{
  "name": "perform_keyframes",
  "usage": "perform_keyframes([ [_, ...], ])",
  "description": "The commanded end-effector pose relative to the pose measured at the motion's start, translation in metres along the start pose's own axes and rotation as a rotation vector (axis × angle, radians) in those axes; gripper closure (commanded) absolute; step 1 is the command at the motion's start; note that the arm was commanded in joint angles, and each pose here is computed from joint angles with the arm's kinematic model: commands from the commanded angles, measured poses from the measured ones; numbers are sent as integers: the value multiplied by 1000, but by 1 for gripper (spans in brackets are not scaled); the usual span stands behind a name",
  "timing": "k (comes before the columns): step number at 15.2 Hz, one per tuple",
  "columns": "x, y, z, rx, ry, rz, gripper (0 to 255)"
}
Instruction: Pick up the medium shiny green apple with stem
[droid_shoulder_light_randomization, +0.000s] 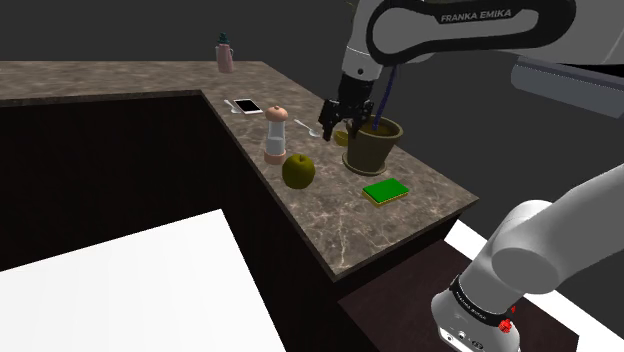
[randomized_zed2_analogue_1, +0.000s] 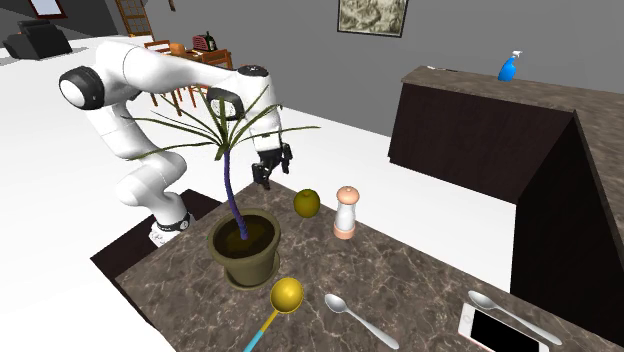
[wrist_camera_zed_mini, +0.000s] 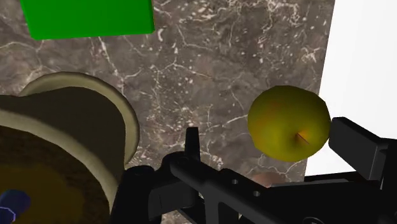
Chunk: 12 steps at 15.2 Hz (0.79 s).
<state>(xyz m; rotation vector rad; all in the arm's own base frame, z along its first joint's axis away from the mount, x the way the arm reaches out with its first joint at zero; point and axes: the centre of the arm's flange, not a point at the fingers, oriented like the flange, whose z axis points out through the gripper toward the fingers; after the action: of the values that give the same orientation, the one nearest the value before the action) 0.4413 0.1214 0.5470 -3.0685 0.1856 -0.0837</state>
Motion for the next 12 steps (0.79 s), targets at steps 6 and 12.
perform_keyframes([
  [6,49,-78,28,-45,13,-33,0],
  [12,52,-82,56,-49,14,-36,0],
])
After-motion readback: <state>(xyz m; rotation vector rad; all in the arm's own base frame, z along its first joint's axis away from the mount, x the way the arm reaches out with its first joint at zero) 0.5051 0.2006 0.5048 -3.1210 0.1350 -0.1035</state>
